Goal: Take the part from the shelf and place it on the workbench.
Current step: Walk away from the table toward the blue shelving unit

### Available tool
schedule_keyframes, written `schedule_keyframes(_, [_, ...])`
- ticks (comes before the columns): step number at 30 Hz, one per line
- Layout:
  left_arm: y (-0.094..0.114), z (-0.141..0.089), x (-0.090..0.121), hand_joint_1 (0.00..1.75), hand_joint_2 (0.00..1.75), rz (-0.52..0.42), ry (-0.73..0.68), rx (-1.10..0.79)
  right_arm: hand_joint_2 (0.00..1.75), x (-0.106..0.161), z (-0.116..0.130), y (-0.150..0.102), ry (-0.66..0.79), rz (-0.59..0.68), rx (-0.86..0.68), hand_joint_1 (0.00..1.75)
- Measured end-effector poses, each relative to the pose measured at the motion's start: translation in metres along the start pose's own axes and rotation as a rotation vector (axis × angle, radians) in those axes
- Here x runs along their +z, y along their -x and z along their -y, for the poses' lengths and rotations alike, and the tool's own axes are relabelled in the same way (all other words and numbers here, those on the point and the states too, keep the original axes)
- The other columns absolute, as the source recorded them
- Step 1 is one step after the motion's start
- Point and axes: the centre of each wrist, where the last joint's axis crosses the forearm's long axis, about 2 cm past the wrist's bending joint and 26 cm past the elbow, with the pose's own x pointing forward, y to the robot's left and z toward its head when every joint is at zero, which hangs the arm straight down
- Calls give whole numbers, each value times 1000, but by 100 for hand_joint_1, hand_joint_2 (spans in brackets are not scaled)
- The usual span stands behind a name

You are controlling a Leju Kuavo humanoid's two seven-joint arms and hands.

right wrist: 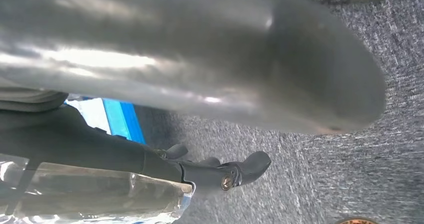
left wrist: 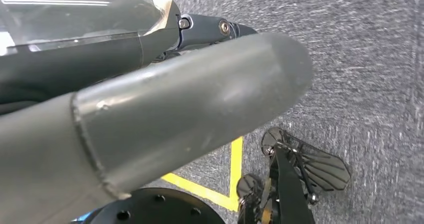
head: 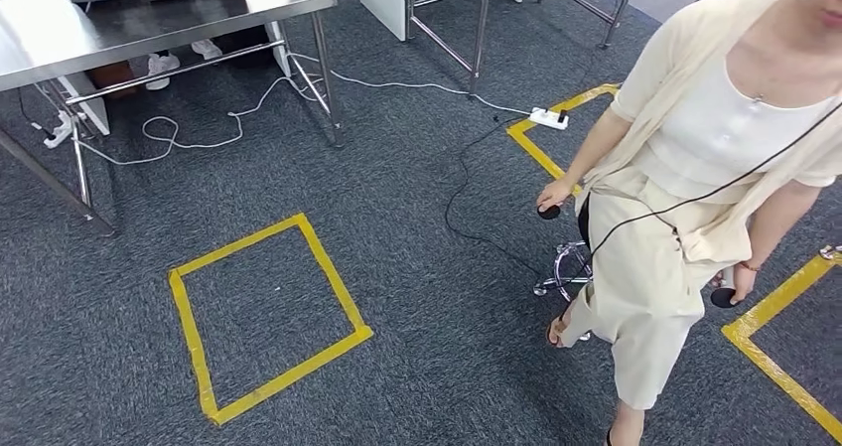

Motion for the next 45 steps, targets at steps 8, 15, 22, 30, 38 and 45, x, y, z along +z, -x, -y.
schedule_keyframes(8, [-1, -1, 0, 0, 0, -2, -5, -7, 0, 0, 1, -1, -4, 5, 7, 0])
schedule_keyframes(15, [1, -2, 0, 0, 0, -10, -11, -7, 0, -1, 2, 0, -3, 1, 9, 0])
schedule_keyframes(22, [1, 1, 0, 0, 0, -14, -10, -3, 0, -2, 3, 0, -9, 1, 12, 0])
schedule_keyframes(30, [2, 2, 1, 0, 0, -15, -13, -6, 0, -3, 5, 0, -23, -1, 13, 0])
schedule_keyframes(38, [-1, 4, 1, 0, 0, -12, -12, -8, 0, -3, 5, 1, -25, -5, 10, 0])
schedule_keyframes(45, [2, 2, 1, 0, 0, -21, -14, -9, 0, -2, 3, 3, -30, -8, 11, 0])
